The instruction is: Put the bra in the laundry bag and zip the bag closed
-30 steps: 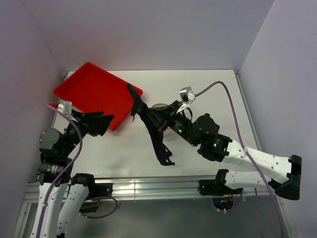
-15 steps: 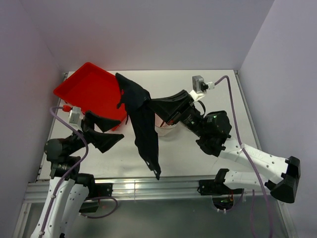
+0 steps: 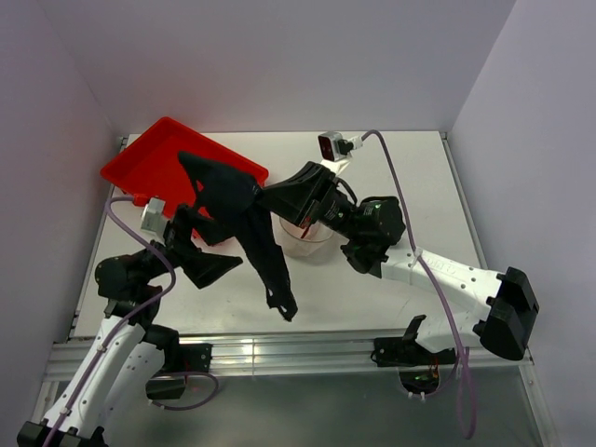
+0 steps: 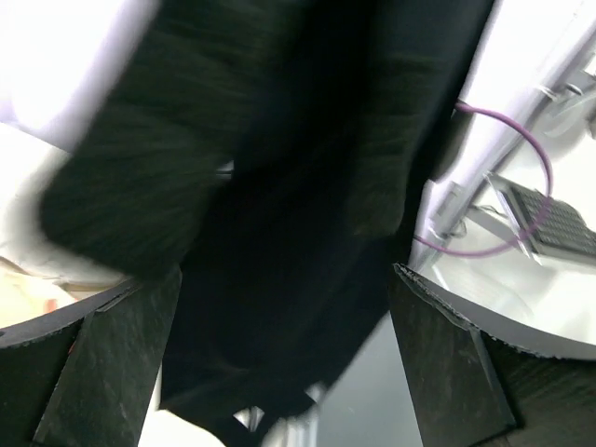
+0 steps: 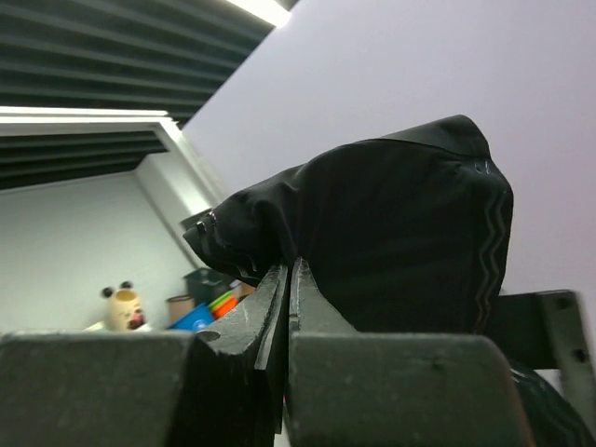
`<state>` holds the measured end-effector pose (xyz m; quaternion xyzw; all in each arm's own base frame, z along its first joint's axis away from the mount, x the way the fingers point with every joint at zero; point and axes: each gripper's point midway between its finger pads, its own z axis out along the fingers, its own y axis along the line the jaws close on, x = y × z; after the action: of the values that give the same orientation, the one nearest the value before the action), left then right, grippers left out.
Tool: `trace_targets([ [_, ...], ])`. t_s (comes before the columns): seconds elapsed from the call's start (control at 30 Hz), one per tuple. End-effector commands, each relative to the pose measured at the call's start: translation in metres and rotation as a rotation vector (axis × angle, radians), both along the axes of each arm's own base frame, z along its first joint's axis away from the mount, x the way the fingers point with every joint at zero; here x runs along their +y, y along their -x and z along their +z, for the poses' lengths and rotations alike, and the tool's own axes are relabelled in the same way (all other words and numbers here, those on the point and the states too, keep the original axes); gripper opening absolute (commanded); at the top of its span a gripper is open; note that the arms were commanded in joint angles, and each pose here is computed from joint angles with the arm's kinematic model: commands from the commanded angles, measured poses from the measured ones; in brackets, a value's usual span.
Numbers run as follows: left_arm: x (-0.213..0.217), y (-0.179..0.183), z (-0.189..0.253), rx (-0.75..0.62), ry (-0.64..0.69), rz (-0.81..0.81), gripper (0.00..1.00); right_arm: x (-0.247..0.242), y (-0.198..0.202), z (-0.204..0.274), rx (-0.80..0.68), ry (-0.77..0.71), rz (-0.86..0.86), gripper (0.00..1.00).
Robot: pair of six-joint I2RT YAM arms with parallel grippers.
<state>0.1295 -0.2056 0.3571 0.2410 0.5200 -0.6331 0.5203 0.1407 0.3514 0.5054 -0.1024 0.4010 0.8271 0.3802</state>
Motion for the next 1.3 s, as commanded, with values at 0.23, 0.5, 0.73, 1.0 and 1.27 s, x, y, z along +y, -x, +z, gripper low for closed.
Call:
trace_targets([
  [0.23,0.022,-0.026,0.015,-0.073,0.034,0.294,0.99,-0.033,0.033,0.045,-0.107,-0.139,0.089,0.0],
  [0.5,0.005,0.012,0.033,-0.167,0.061,0.034,0.99,-0.026,0.033,0.039,-0.089,-0.143,0.152,0.0],
  [0.73,-0.002,0.027,0.035,-0.163,0.105,-0.092,0.98,-0.022,0.029,0.035,-0.077,-0.139,0.154,0.0],
  [1.0,-0.005,0.038,0.035,-0.165,0.104,-0.131,0.88,-0.022,0.013,0.026,-0.053,-0.129,0.108,0.0],
  [1.27,-0.008,0.04,0.038,-0.164,0.117,-0.143,0.33,-0.019,0.006,0.021,-0.038,-0.116,0.106,0.0],
])
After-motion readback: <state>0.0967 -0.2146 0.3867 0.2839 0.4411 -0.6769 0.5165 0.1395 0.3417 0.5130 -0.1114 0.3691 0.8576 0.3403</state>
